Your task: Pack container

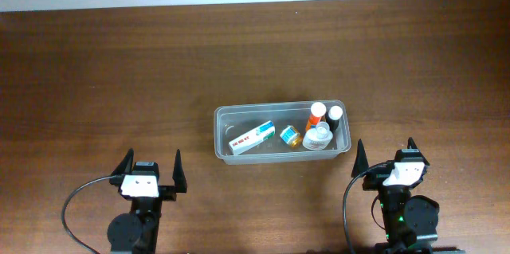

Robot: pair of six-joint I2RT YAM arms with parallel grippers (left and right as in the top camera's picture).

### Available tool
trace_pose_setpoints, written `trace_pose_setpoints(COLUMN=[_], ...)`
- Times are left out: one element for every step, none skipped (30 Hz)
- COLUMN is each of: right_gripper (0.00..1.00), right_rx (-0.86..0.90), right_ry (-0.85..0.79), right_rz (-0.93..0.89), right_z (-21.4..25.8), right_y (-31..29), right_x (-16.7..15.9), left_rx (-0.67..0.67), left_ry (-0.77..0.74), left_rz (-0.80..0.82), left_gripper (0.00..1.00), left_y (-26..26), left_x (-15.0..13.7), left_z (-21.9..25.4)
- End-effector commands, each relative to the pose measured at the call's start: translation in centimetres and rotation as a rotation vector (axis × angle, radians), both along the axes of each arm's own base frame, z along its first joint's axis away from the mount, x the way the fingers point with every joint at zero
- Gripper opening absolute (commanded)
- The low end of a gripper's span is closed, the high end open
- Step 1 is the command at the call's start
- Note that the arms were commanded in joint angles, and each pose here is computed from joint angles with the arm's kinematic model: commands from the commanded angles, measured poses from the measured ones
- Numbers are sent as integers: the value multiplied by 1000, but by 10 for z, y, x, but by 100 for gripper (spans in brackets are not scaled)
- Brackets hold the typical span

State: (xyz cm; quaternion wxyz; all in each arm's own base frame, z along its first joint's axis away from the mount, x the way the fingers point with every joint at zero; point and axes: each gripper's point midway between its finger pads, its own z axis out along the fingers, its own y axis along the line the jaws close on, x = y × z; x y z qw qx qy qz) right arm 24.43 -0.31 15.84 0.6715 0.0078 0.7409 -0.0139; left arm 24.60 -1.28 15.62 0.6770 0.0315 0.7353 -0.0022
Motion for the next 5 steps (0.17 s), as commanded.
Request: trace_pose_setpoints(right_gripper=[99,98,98,98,98], right_rx=[-3,-3,-3,-3,-3], right_ry=[2,2,2,2,2], right_rz=[0,0,0,0,0], right_z=[-3,-3,-3,-3,-3], right_y=[0,0,0,0,0], right_x=[0,0,0,0,0], left_rx=[16,16,16,16,16], left_ry=[1,1,1,1,1], left_rz=[3,3,3,3,2], left_gripper=[99,99,99,99,99], left_y=[1,1,1,1,1], left_x=[0,0,0,0,0], left_z=[-1,-1,-1,-1,-1])
